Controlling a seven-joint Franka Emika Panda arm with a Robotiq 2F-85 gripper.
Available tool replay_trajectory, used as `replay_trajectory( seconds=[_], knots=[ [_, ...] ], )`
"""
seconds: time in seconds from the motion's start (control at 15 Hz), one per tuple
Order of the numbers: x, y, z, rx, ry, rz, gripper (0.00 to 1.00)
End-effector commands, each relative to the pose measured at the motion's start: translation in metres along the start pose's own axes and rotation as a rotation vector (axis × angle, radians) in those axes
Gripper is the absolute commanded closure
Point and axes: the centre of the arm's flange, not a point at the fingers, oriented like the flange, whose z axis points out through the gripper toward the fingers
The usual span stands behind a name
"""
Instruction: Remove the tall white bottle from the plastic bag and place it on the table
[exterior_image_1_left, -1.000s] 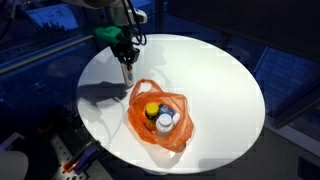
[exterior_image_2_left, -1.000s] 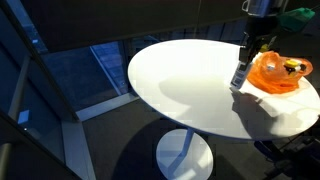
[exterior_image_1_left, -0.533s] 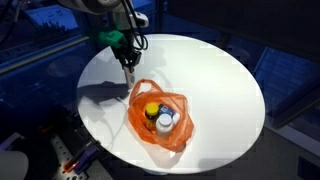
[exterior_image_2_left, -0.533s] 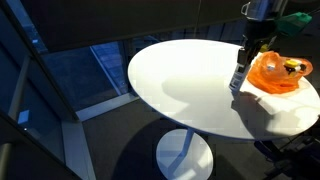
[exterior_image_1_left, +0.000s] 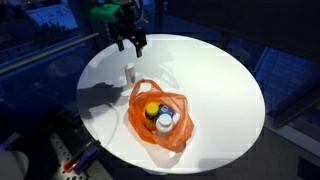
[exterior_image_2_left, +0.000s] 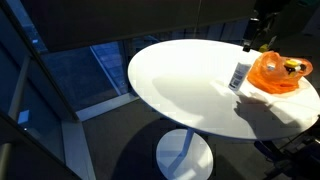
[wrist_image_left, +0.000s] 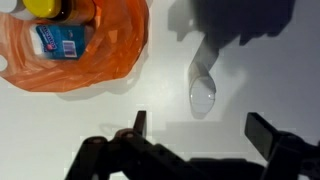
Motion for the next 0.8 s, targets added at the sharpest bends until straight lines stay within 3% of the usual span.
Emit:
replay_trajectory(
  seconds=[0.0, 0.4, 0.73],
  knots=[
    [-0.007, 0.018, -0.044, -0.073, -0.055, 0.052, 0.0],
    [-0.026, 0.043, -0.077, -0.07, -0.217, 0.085, 0.0],
    [-0.029, 0.04, -0.069, -0.081, -0.222, 0.094, 0.0]
  ],
)
